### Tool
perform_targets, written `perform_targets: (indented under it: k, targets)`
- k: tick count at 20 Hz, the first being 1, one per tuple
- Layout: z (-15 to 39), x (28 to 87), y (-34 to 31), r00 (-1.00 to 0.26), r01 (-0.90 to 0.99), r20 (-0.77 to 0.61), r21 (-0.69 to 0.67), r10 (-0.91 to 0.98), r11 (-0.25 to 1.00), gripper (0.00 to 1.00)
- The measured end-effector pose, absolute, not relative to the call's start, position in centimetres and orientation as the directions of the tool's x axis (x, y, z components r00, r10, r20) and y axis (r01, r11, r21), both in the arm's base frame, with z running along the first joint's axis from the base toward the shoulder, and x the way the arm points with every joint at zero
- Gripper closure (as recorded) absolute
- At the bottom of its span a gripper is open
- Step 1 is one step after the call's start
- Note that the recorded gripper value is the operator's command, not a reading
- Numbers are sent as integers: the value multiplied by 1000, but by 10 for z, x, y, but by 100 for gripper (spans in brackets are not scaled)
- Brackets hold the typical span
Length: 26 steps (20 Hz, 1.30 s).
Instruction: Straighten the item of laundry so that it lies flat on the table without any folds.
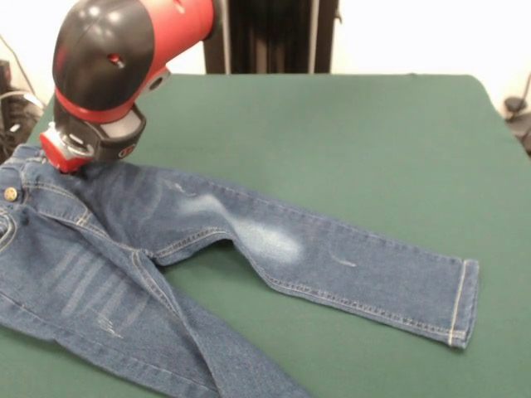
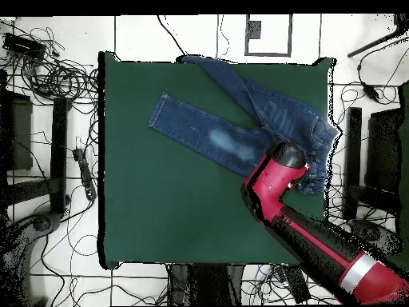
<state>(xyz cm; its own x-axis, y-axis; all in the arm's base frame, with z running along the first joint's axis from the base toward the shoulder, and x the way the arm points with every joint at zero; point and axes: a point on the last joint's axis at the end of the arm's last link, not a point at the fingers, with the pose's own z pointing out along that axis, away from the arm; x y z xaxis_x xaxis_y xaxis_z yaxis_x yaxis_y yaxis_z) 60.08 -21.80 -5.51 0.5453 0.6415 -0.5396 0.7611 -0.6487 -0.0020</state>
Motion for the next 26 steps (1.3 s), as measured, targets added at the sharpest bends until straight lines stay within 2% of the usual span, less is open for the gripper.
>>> perform_targets:
  k: [14,26]
  targets:
    - [-49,583,-215,563,767,-477,-2,675,-642,100]
    - [-50,574,-207,582,756,-484,25,654,-654,100]
